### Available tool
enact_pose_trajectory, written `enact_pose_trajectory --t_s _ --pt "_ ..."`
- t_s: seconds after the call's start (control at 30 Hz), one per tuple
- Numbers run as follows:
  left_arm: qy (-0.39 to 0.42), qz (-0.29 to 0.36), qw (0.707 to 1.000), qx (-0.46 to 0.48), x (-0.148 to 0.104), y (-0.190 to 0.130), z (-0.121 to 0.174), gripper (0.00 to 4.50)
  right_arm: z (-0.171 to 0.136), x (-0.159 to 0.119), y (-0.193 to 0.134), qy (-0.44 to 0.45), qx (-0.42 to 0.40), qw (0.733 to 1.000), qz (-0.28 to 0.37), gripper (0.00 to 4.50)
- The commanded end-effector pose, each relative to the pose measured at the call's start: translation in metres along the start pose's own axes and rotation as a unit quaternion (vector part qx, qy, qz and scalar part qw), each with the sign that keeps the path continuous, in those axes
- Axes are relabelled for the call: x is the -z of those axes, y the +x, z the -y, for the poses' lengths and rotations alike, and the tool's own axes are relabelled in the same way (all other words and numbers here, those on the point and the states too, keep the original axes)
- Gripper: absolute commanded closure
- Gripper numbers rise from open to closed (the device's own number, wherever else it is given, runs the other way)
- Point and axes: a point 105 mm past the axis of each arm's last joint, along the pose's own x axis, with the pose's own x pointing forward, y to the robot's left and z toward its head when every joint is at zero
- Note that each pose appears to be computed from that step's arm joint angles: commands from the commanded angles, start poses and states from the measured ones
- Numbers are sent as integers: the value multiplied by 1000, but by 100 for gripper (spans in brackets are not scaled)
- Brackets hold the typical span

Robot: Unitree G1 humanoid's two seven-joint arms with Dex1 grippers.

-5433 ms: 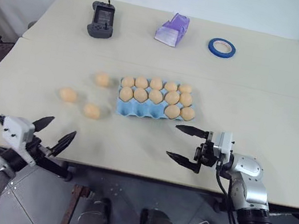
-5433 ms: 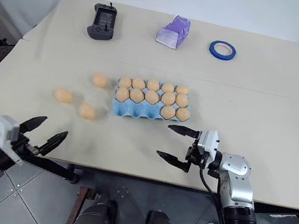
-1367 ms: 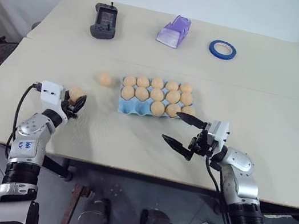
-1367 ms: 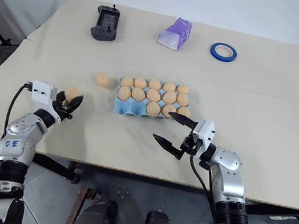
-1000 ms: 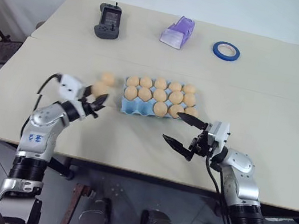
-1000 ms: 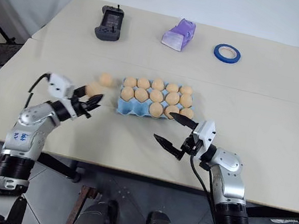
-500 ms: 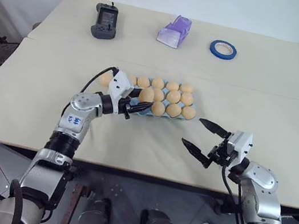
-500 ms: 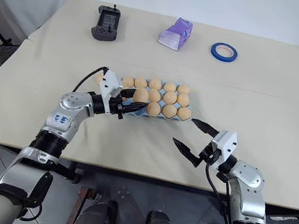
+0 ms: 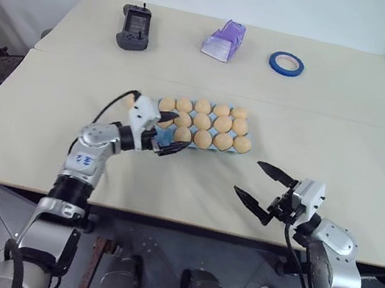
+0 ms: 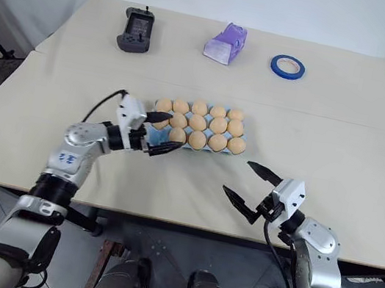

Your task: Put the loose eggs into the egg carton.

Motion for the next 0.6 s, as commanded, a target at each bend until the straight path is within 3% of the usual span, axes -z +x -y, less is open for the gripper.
enact_pose_trajectory --t_s 0.03,0.27,0.47,0.6 --pt "18 26 999 -28 -19 -26 -9 2 3 -10 9 -12 -15 999 27 0" --pt "15 -14 992 -128 -6 -103 -17 2 5 -12 26 -7 -42 998 39 0" --pt "15 -47 964 -260 18 -173 -17 2 14 -17 38 -18 -46 998 48 0" --pt "-17 -32 963 -267 16 -179 -2 2 17 -17 40 -21 -50 997 48 0"
